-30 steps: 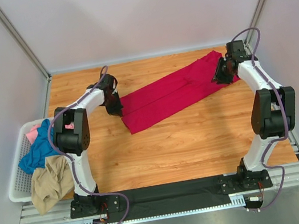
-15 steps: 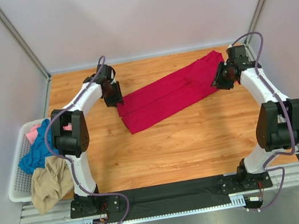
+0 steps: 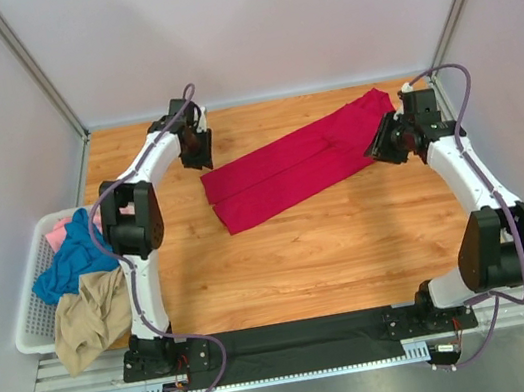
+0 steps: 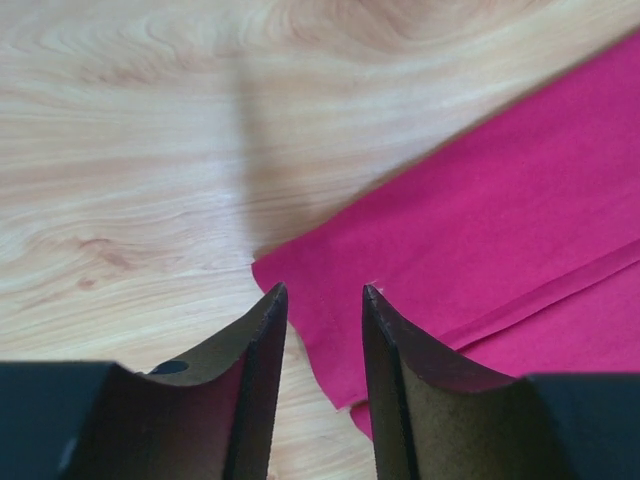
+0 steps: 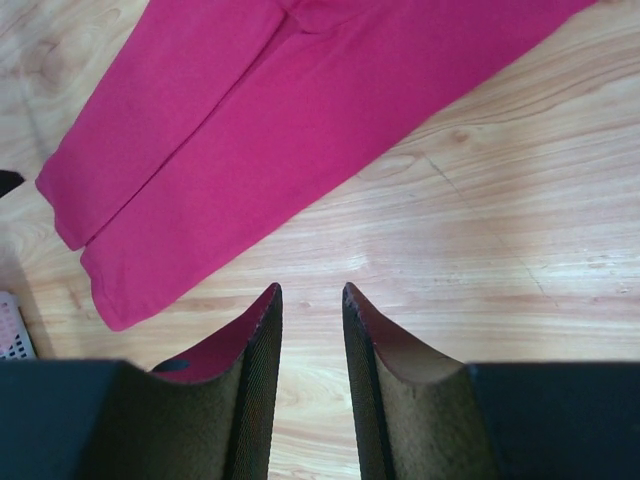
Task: Fold and stack the t-shirts
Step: Fold the tshirt
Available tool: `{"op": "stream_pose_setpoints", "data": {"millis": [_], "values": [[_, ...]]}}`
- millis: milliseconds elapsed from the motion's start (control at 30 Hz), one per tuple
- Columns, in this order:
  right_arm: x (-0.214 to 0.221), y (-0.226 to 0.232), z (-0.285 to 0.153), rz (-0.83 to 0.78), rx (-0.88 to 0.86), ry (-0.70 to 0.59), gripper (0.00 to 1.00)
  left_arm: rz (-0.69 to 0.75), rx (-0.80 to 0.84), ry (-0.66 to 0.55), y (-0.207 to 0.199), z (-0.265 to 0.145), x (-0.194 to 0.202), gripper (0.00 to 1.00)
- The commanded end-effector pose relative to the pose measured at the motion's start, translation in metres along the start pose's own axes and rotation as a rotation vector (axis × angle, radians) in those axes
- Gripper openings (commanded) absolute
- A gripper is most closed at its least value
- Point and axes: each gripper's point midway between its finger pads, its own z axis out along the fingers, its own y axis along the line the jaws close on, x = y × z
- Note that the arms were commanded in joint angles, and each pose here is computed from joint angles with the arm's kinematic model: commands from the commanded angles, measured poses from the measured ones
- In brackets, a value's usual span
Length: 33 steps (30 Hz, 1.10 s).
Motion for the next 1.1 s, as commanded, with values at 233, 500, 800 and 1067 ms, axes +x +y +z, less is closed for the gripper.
{"op": "stream_pose_setpoints", "data": {"millis": [233,500,800,1067], "values": [[-0.001,0.009,-0.009,-0.012,-0.006,-0.037,0.33,-0.032,-0.085,0.208,0.019,0.039,0.057,0.38],[0.011,-0.007,-0.022,-0.013,0.068,-0.035,0.33,-0.166,-0.285,0.276,0.041,0.005,0.098,0.34],[0.018,-0.020,-0.016,0.020,0.111,-0.039,0.34,-0.231,-0.405,0.332,0.052,-0.047,0.165,0.34],[-0.021,-0.033,0.020,0.089,0.129,-0.104,0.48,-0.202,-0.311,0.178,0.027,-0.106,0.137,0.41]]}}
